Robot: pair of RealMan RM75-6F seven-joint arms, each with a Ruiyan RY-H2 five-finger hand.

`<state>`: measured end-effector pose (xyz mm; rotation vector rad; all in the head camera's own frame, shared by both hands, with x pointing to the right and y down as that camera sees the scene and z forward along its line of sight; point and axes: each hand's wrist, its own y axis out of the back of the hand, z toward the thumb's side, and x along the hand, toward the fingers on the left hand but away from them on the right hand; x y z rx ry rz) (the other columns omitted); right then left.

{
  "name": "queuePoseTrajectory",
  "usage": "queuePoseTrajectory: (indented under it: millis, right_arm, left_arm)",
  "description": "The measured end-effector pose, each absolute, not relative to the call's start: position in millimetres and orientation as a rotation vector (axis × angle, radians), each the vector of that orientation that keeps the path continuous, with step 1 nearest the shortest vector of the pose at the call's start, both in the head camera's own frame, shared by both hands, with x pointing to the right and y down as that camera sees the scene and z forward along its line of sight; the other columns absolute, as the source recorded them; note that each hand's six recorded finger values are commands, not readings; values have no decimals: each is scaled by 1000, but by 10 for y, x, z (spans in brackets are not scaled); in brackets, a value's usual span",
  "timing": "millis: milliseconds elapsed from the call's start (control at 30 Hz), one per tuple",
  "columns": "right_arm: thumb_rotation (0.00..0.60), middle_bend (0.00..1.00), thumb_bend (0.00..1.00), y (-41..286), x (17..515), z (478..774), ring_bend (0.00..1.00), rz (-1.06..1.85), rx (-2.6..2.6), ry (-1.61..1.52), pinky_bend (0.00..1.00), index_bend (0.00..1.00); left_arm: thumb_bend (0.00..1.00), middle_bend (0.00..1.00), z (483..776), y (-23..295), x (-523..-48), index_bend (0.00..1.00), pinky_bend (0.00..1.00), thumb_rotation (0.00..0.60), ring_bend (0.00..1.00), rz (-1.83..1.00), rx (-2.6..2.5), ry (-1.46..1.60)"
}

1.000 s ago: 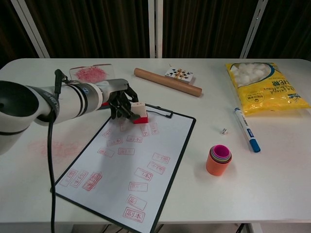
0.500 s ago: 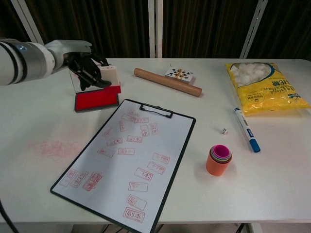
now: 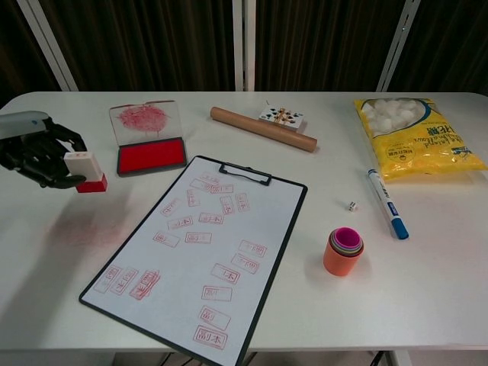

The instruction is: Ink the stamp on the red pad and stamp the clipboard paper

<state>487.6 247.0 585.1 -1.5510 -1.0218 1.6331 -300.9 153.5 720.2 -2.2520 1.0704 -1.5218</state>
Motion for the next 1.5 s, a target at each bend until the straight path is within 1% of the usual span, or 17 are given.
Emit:
queuePoseTrajectory:
  millis: [367,1000,1200,1500]
  right_arm:
    - [600,0,566,2506,4925,5819,0,1646,-1526,-1026,0,0]
    - [600,0,567,2510,4908,5842,0,1653,-1526,-1016,0,0]
    - [600,0,566,2512,4906,5839,0,1654,-1524,-1014,0,0]
    - [600,0,566,2508,4896,5844,0,1656,-1522,-1010,0,0]
  left_arm:
    - [444,709,7480,1872,-3100,705,562,600,632,-1526,-2275,953]
    - [442,668,7569,1870,-3243,641,561,600,584,-1540,-2279,1019]
    - [442,635,7620,1895,-3266,630,561,600,565,-1546,-2288,1014]
    - [441,576,7630,1900,-3274,580,568,600,512,-1530,-2296,1009]
